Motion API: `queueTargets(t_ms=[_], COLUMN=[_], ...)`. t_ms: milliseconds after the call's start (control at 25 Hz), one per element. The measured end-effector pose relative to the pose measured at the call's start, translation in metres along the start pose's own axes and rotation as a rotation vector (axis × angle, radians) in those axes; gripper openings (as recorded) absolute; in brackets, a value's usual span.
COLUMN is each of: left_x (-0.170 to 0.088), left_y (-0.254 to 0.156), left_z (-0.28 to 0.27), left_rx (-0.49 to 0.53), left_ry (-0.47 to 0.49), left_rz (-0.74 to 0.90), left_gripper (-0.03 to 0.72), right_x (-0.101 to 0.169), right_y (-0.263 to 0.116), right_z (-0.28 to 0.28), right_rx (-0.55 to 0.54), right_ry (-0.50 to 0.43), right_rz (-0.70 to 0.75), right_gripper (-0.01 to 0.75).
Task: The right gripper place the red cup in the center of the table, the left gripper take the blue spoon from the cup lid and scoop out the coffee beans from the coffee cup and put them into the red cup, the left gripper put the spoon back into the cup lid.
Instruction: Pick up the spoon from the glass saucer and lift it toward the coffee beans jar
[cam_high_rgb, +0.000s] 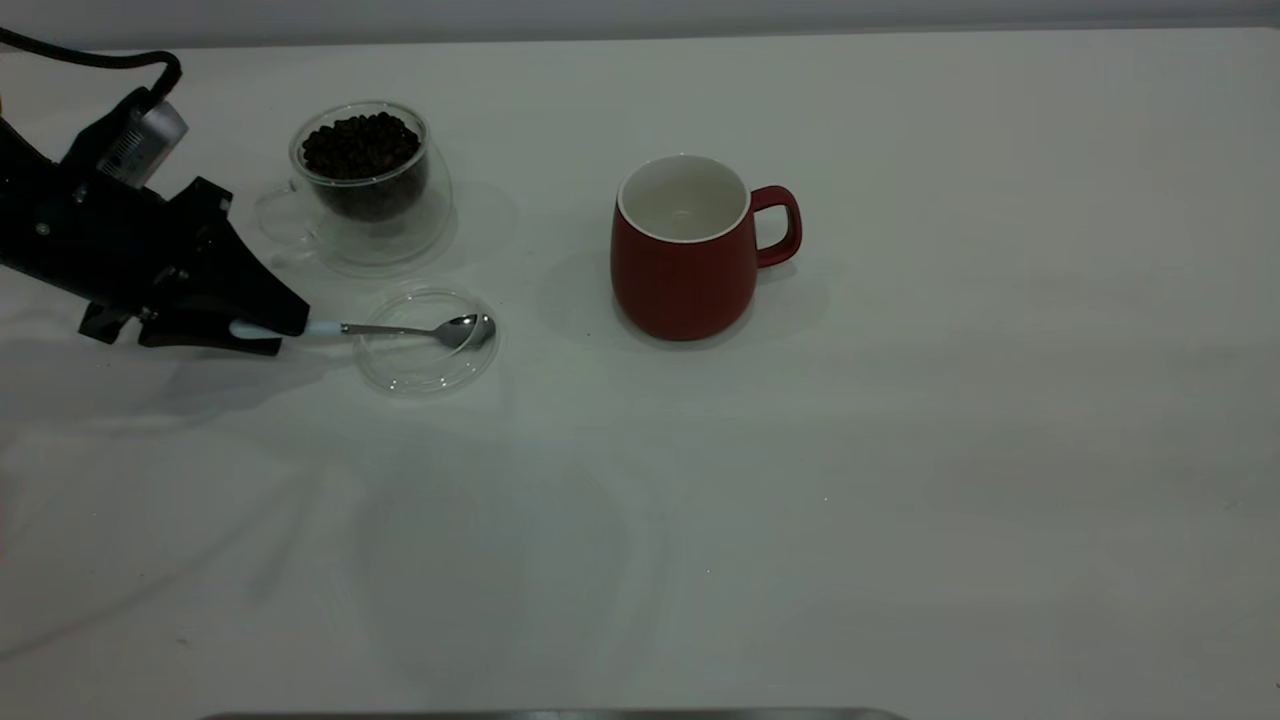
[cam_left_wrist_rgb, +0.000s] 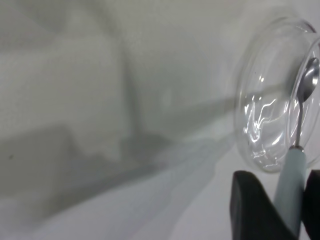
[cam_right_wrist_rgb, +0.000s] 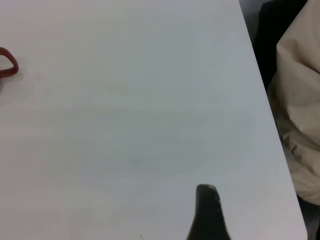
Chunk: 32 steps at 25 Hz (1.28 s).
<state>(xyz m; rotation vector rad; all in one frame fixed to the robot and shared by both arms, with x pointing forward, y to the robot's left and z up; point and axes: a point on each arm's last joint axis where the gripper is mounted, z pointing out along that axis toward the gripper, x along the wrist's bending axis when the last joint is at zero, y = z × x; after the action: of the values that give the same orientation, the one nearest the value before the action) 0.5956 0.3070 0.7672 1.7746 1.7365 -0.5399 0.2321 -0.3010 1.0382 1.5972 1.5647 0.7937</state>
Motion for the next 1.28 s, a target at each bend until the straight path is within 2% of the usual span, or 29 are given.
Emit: queueTargets(t_ms=[160,320,880,1000,1280], left_x=[-0.003,-0.005,-0.008,-0.01,-0.011], left_y=[-0.001,-0.002,-0.003,-0.004,-0.007], left_z=[0.0,0.0,0.0,-0.001,-0.003], left_rx=[0.01,0.019,0.034,0.05,0.082], left_ry=[-0.032,-0.058,-0.091,-0.106,-0.109], left_rz=[-0.001,-0.002,-0.018,-0.036,-0.012], left_gripper=[0.223,0.197,0.171,0.137,0.133], right_x=[0.0,0.0,0.0,0.0,0.0], right_y=[0.0,0.0,0.0,0.0,0.0], right_z=[0.0,0.0,0.0,0.0,0.0], right_rx=[0.0,0.0,0.0,0.0,0.0], right_ry=[0.0,0.0,0.0,0.0,0.0], right_rz=[0.0,0.0,0.0,0.0,0.0], right_gripper=[0.59,0.59,0.59,0.59,0.59])
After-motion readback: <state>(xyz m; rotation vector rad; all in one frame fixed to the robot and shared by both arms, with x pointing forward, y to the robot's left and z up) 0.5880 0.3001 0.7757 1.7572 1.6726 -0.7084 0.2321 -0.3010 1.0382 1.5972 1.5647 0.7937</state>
